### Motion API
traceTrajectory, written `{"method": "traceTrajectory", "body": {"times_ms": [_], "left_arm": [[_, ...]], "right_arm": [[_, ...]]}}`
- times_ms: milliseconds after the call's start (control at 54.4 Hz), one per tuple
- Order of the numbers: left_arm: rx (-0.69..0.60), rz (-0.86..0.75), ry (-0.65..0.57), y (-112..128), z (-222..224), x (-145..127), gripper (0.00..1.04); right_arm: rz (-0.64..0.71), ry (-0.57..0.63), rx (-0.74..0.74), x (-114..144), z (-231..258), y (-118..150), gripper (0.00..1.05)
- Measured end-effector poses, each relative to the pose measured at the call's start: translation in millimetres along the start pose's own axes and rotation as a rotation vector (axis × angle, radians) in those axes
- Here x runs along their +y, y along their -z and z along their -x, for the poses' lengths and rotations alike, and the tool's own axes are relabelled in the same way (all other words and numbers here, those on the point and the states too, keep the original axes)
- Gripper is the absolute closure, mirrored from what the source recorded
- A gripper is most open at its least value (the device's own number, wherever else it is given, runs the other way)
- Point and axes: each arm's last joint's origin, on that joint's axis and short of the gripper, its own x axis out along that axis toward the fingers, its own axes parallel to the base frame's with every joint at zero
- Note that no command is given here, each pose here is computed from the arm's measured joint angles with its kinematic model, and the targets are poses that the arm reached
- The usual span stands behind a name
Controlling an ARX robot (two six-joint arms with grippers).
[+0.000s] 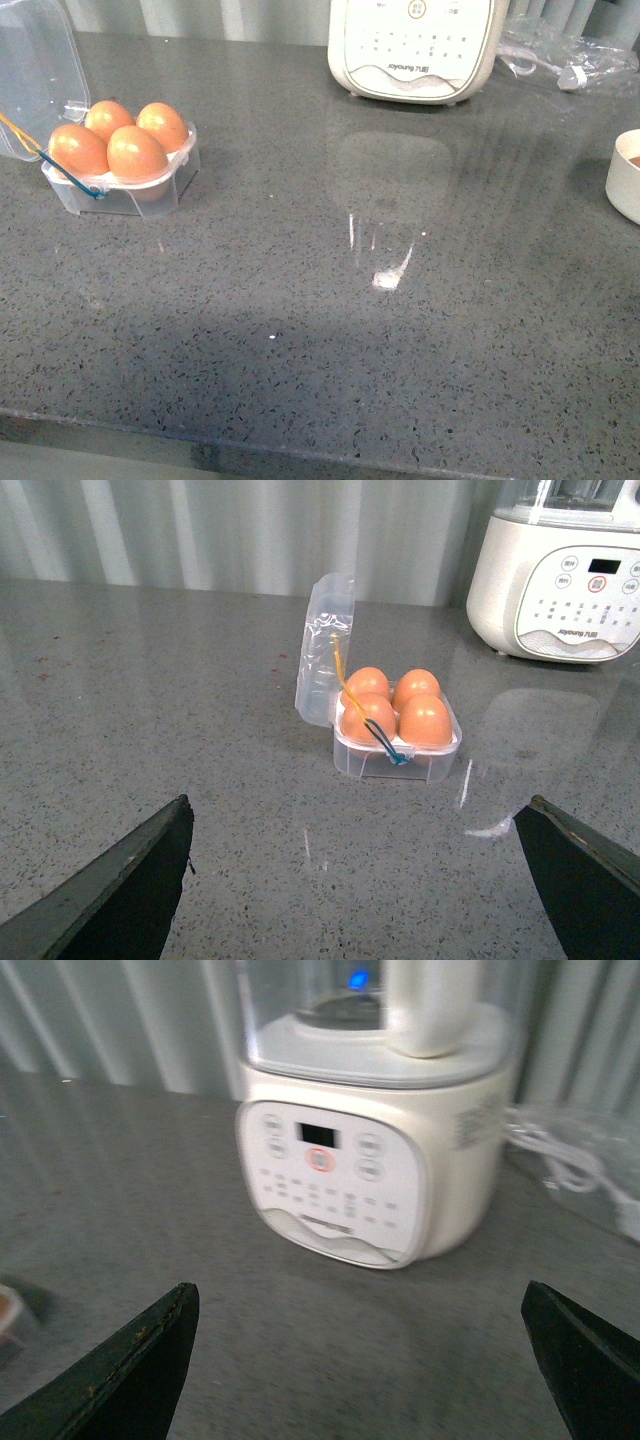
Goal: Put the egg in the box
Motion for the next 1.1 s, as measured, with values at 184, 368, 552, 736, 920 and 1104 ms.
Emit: {"method": "traceTrajectory", "body": {"times_ms": [184,368,552,736,920,1104], "left_arm": [[0.000,0.000,0.000,0,0,0,0.07],[0.000,0.000,0.000,0,0,0,0.07],[0.000,0.000,0.000,0,0,0,0.07],[0.001,0.000,0.000,0,0,0,0.07],[0.001,0.000,0.000,0,0,0,0.07],[0.001,0.000,0.000,0,0,0,0.07]], "right_arm": [[0.000,0.205,-0.055,-42,79,2,0.07],[0.028,0.405,-0.089,-72,138,5,0.07],[0.059,0.500,-0.105,-83,182,10,0.10],[0.034,0.362,-0.094,-56,197,28,0.40],[0.056,0.366,-0.121,-31,200,42,0.70],[0.051,0.365,-0.110,-16,199,60,1.02]]}}
